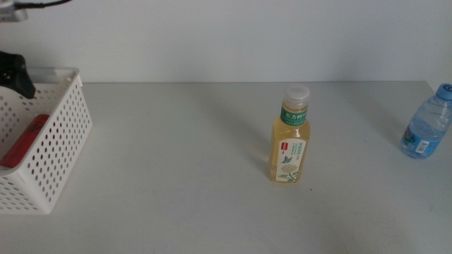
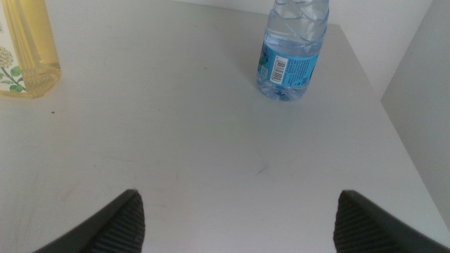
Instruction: Use arms to grab the bottles and put them into the dustbin to the left of the table.
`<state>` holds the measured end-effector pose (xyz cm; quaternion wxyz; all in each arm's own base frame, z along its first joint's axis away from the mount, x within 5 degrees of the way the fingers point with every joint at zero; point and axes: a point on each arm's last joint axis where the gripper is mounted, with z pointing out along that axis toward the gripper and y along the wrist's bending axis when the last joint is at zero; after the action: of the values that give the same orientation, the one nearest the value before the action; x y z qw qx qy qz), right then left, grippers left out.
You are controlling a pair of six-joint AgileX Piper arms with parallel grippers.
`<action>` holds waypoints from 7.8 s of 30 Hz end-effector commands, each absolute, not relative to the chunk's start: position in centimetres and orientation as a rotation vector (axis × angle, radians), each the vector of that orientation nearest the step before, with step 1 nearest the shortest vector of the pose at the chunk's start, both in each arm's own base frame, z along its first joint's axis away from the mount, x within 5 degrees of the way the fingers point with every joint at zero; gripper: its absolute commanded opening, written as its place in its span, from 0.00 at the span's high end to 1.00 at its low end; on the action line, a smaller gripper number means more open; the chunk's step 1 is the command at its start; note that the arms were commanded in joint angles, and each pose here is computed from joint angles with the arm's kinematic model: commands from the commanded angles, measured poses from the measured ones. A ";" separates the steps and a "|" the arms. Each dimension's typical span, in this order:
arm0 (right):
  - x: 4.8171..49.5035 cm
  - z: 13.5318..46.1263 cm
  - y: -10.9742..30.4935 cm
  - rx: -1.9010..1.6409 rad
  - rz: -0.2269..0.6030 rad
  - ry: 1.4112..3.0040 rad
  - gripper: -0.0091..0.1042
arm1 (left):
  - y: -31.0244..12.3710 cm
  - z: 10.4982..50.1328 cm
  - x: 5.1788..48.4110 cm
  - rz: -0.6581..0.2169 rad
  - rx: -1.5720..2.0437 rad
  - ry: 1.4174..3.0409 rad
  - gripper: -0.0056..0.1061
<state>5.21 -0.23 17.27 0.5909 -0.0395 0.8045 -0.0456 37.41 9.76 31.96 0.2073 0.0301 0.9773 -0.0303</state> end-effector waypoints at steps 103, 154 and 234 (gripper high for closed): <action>5.2 18.0 -0.3 -0.104 -0.132 1.787 0.17 | -28.5 19.1 30.0 -0.743 0.659 1.565 0.11; 5.2 18.0 -0.3 -0.104 -0.132 1.787 0.17 | -17.5 35.4 29.5 -0.245 0.461 1.802 0.97; 5.2 18.0 -0.3 -0.104 -0.132 1.787 0.17 | 1.4 39.1 34.6 0.022 0.201 2.636 0.11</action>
<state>5.21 -0.23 17.27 0.5909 -0.0395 0.8045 -0.0456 37.31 2.77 35.54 0.2126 0.0639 0.9750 0.0096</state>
